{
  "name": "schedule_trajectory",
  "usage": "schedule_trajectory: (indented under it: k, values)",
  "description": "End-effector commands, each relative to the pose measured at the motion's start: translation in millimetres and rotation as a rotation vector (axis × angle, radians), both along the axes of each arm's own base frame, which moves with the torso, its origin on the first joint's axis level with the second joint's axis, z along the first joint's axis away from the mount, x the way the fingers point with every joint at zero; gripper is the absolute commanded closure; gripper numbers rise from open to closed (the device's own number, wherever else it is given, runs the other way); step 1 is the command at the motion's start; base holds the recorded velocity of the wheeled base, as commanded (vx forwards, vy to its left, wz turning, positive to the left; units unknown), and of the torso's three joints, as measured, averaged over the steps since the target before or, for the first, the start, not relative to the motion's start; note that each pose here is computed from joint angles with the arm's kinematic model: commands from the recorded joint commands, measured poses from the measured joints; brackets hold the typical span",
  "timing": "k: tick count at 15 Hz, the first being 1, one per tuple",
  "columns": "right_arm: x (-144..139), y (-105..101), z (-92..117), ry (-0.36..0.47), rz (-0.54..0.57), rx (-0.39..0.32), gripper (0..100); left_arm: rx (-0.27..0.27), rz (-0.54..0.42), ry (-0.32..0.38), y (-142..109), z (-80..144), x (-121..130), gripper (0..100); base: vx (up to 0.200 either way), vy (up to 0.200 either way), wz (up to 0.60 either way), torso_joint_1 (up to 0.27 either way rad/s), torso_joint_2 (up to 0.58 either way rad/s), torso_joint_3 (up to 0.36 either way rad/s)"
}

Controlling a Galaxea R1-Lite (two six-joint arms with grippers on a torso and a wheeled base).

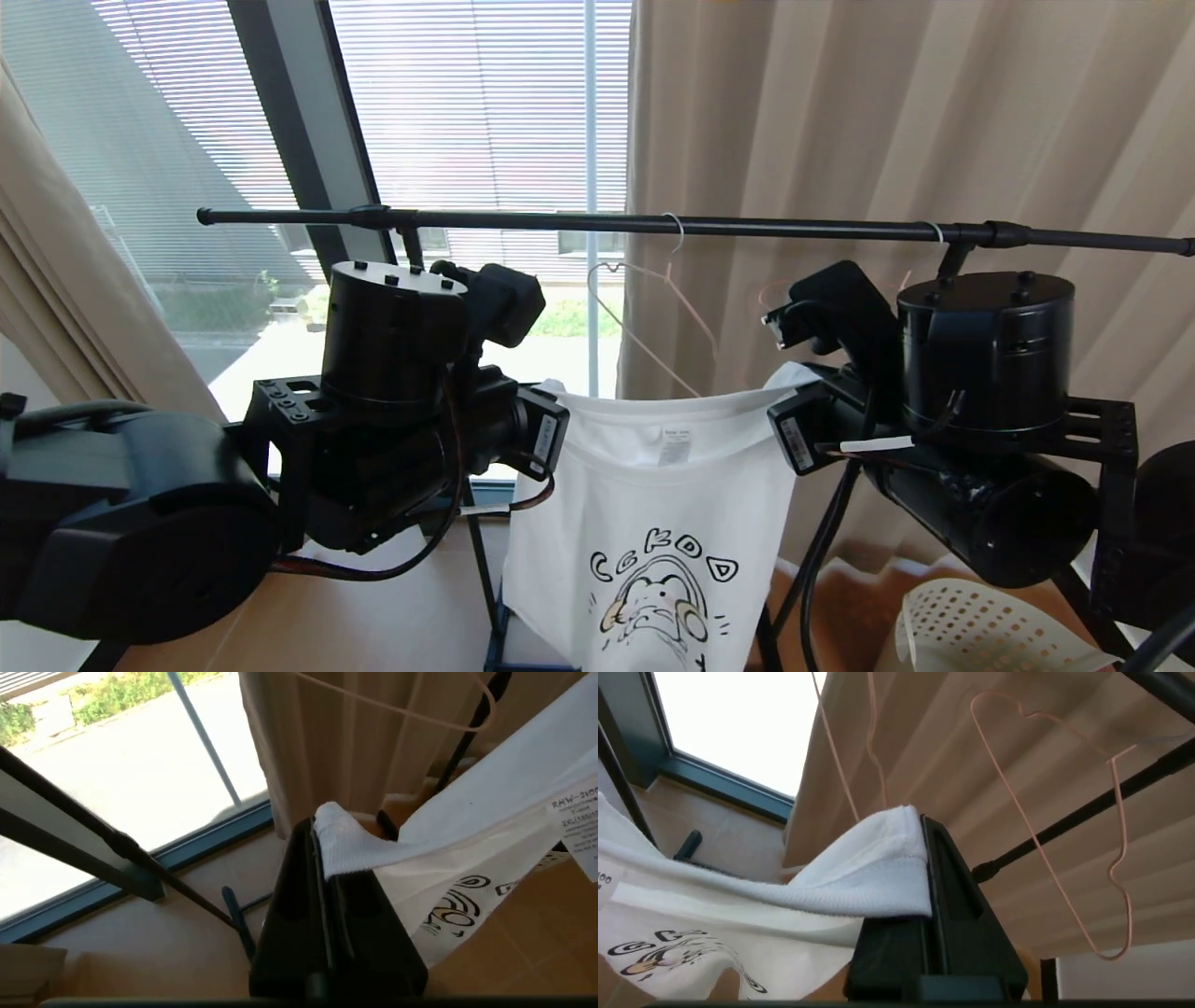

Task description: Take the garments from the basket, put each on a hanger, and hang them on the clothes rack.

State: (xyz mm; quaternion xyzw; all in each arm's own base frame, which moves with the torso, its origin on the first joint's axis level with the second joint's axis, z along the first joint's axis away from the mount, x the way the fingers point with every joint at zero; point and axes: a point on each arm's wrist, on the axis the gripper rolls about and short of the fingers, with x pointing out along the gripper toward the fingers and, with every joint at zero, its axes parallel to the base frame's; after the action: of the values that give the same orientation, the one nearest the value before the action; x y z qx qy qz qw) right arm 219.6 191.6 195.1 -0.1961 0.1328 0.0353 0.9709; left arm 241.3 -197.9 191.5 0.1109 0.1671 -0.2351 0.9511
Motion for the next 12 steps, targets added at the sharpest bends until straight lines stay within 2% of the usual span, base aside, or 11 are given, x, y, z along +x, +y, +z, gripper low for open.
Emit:
schedule_trajectory:
  k: [1,3,5,6,7,8,9,12]
  values:
    - [0.2,0.5,5.8,-0.016,0.002,0.021,100,-0.03,-0.018,-0.005,2.6,9.4,-2.2,100,0.0,0.0,0.0,0.0,0.0,0.0]
    - [1.0,1.2,7.4,-0.02,0.002,0.028,100,-0.036,-0.019,0.001,3.1,9.5,-3.0,100,0.0,0.0,0.0,0.0,0.0,0.0]
    - [1.2,-1.1,10.2,-0.019,-0.004,0.031,100,-0.073,-0.036,0.038,14.6,6.9,7.6,100,0.0,0.0,0.0,0.0,0.0,0.0]
    - [1.0,-1.2,9.6,-0.017,-0.004,0.029,100,-0.074,-0.039,0.043,14.7,6.3,8.0,100,0.0,0.0,0.0,0.0,0.0,0.0]
    - [-4.8,-4.0,8.9,0.015,0.016,0.007,100,-0.113,-0.075,0.045,18.2,11.1,15.1,100,0.0,0.0,0.0,0.0,0.0,0.0]
    - [-6.6,-5.0,8.5,0.024,0.022,0.001,100,-0.12,-0.083,0.044,17.9,12.4,16.0,100,0.0,0.0,0.0,0.0,0.0,0.0]
    - [-25.9,-4.9,10.8,0.075,0.089,-0.037,100,-0.161,-0.106,0.057,13.8,14.8,22.8,100,0.0,0.0,0.0,0.0,0.0,0.0]
    - [-55.7,-1.0,13.7,0.131,0.188,-0.093,100,-0.179,-0.108,0.033,6.3,20.7,37.9,100,0.0,0.0,0.0,0.0,0.0,0.0]
